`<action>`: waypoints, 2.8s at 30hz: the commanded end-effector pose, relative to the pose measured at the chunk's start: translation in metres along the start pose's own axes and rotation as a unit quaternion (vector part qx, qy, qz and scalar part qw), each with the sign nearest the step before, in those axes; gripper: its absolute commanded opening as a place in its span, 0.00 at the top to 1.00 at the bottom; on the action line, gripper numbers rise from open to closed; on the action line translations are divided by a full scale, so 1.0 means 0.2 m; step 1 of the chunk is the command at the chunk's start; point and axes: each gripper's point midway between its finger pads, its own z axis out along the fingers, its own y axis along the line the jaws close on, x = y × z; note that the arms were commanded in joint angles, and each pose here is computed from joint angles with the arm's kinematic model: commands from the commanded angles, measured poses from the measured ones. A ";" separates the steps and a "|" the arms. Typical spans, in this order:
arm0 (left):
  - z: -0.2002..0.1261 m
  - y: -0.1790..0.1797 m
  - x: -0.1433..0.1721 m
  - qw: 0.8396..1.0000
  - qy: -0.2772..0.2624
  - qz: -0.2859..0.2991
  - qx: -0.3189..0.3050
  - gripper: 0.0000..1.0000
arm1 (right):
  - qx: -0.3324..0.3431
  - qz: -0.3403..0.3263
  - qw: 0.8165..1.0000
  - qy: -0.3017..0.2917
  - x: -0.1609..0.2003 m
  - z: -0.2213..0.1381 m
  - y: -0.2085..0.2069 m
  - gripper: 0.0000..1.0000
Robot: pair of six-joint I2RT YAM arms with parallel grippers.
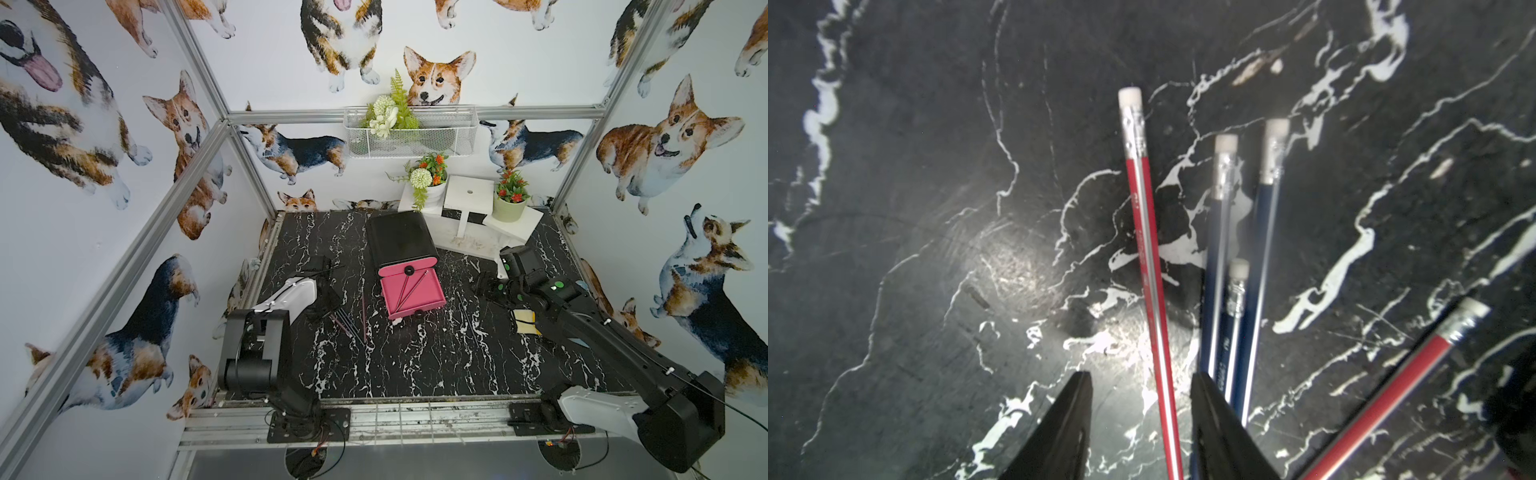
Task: Please place the pencils in the drawer according to their color
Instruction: Pick up the pencil from the center of the board.
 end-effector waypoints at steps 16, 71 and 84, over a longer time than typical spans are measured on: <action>0.11 0.05 0.07 0.998 0.047 0.015 -0.037 0.60 | -0.004 0.000 1.000 0.002 0.01 0.00 0.00 0.44; -0.91 -0.32 0.00 0.920 -0.204 0.321 0.095 1.00 | -0.007 0.007 0.999 -0.047 -0.06 -0.10 -0.03 0.46; -1.14 -0.90 0.56 0.769 -0.176 0.565 0.240 1.00 | 0.009 0.017 0.997 -0.069 -0.07 -0.14 -0.08 0.46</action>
